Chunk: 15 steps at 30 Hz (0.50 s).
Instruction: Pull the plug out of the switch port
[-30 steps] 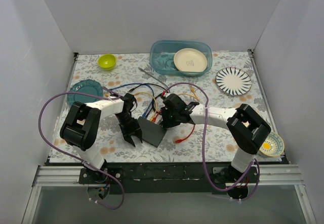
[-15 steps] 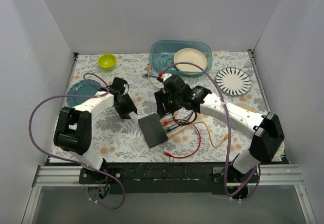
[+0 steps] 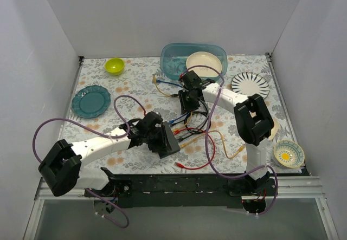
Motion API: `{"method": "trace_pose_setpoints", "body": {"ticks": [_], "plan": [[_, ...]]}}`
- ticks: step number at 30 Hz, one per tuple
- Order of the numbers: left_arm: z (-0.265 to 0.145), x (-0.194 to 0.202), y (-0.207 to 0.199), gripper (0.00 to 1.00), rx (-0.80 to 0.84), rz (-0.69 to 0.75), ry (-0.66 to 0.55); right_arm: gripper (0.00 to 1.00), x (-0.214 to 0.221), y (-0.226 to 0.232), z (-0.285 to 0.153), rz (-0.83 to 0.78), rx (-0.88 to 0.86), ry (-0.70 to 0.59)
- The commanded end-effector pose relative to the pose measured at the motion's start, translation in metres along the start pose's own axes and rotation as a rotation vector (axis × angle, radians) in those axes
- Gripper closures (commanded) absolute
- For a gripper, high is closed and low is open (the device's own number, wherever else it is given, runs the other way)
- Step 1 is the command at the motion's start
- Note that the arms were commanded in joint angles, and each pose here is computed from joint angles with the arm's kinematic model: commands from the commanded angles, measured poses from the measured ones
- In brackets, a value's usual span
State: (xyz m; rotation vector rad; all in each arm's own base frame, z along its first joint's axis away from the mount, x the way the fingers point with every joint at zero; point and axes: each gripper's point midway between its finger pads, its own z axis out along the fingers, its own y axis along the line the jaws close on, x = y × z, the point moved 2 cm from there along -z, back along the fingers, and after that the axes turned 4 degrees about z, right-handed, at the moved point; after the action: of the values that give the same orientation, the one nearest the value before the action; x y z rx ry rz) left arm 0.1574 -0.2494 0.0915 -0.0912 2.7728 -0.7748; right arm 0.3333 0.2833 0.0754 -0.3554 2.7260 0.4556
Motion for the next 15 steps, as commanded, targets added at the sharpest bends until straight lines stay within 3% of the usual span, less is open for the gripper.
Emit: {"method": "trace_pose_setpoints", "body": {"ticks": [1, 11, 15], "plan": [[0.003, 0.023, -0.010, 0.72, 0.048, 0.031, 0.010, 0.61, -0.029, 0.016, -0.002, -0.016, -0.085, -0.063], [0.032, 0.066, 0.014, 0.82, -0.010, -0.007, 0.147, 0.61, 0.021, -0.011, 0.028, -0.010, -0.022, 0.063], [0.052, 0.076, 0.040, 0.83, -0.126, -0.027, 0.188, 0.61, 0.038, -0.020, 0.021, -0.014, -0.009, 0.054]]}}
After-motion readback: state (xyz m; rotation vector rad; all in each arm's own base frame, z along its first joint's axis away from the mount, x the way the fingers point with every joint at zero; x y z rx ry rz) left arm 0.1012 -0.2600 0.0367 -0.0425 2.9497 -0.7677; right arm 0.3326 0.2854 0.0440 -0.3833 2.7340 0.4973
